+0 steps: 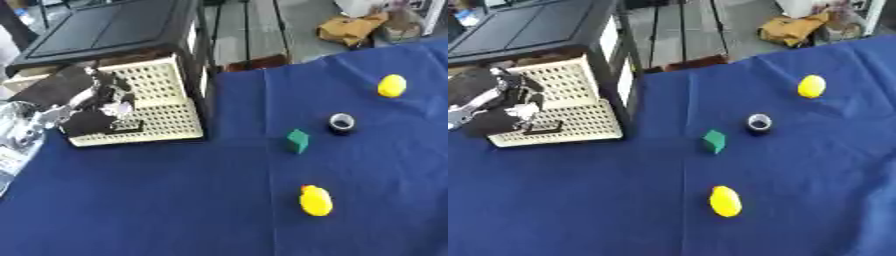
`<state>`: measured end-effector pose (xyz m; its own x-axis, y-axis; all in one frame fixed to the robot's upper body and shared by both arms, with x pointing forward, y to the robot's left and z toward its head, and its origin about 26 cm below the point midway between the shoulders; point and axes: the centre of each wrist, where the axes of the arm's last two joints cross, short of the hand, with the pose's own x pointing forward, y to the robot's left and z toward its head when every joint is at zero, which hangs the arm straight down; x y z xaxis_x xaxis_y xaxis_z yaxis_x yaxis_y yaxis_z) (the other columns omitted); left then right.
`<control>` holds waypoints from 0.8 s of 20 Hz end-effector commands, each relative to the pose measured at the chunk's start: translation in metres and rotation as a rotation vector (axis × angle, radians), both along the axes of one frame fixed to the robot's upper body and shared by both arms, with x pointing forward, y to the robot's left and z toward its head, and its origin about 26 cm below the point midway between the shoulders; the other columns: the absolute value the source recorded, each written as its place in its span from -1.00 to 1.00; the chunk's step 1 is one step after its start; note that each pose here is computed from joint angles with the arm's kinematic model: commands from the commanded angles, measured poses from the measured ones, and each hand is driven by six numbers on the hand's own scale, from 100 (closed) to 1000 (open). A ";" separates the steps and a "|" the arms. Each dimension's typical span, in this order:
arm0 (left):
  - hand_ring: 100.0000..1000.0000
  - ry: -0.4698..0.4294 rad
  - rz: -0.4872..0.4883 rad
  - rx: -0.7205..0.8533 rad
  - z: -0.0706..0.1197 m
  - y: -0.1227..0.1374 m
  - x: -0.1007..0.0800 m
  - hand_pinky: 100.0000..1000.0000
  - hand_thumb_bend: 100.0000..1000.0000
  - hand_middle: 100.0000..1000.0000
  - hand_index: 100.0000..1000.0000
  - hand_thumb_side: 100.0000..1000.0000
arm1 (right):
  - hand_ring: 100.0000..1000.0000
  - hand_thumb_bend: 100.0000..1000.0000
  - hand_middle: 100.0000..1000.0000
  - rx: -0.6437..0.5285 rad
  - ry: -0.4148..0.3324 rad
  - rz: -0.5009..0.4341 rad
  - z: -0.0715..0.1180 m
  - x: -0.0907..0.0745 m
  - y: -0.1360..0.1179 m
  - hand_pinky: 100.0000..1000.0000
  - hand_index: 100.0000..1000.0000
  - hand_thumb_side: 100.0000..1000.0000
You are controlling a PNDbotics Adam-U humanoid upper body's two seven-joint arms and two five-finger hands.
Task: Pick up objects from table and place into drawer.
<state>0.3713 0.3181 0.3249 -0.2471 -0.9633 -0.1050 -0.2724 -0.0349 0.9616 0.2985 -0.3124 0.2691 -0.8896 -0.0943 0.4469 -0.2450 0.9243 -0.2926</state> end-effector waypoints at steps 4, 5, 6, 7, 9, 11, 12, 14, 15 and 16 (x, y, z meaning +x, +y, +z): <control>0.23 0.089 -0.014 0.029 -0.003 0.000 -0.004 -0.30 -1.00 0.89 1.00 1.00 | 0.82 -1.00 -0.09 -0.004 -0.012 -0.001 0.008 -0.003 -0.002 0.28 0.69 1.00; 0.24 0.116 -0.026 0.044 -0.003 -0.001 -0.007 -0.28 -1.00 0.89 1.00 1.00 | 0.82 -1.00 -0.09 -0.002 -0.009 0.000 0.008 -0.003 -0.002 0.28 0.69 1.00; 0.24 0.141 -0.040 0.060 -0.002 -0.003 -0.012 -0.28 -1.00 0.87 1.00 1.00 | 0.82 -1.00 -0.09 0.002 -0.006 0.001 0.008 -0.003 -0.003 0.28 0.69 1.00; 0.23 0.161 -0.053 0.073 -0.001 -0.005 -0.017 -0.28 -1.00 0.84 1.00 1.00 | 0.82 -1.00 -0.09 0.005 -0.003 0.002 0.008 -0.003 -0.003 0.28 0.69 1.00; 0.22 0.184 -0.080 0.099 0.004 -0.010 -0.030 -0.27 -1.00 0.80 1.00 1.00 | 0.82 -1.00 -0.09 0.008 0.005 0.005 0.008 -0.003 -0.004 0.28 0.69 1.00; 0.21 0.203 -0.111 0.115 0.008 -0.016 -0.042 -0.28 -1.00 0.76 1.00 1.00 | 0.82 -1.00 -0.08 0.011 0.013 0.007 0.007 -0.004 -0.005 0.28 0.69 1.00; 0.21 0.210 -0.128 0.123 0.010 -0.019 -0.048 -0.29 -1.00 0.74 0.98 1.00 | 0.82 -1.00 -0.08 0.014 0.016 0.007 0.007 -0.004 -0.005 0.28 0.69 1.00; 0.20 0.215 -0.157 0.145 0.015 -0.025 -0.060 -0.29 -1.00 0.72 0.97 1.00 | 0.82 -1.00 -0.08 0.019 0.020 0.007 0.007 -0.004 -0.006 0.28 0.69 1.00; 0.20 0.215 -0.173 0.157 0.017 -0.029 -0.067 -0.30 -1.00 0.71 0.95 1.00 | 0.82 -1.00 -0.08 0.021 0.021 0.006 0.006 -0.004 -0.007 0.28 0.69 1.00; 0.18 0.212 -0.191 0.166 0.019 -0.032 -0.074 -0.32 -1.00 0.69 0.94 1.00 | 0.82 -1.00 -0.08 0.023 0.023 0.006 0.006 -0.005 -0.007 0.28 0.69 1.00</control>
<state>0.3114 0.2853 0.3272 -0.4579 -0.8787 -0.1351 -0.0436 -0.1296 0.9906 0.2972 -0.3166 0.2668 -0.8697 -0.1191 0.4790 -0.2646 0.9317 -0.2488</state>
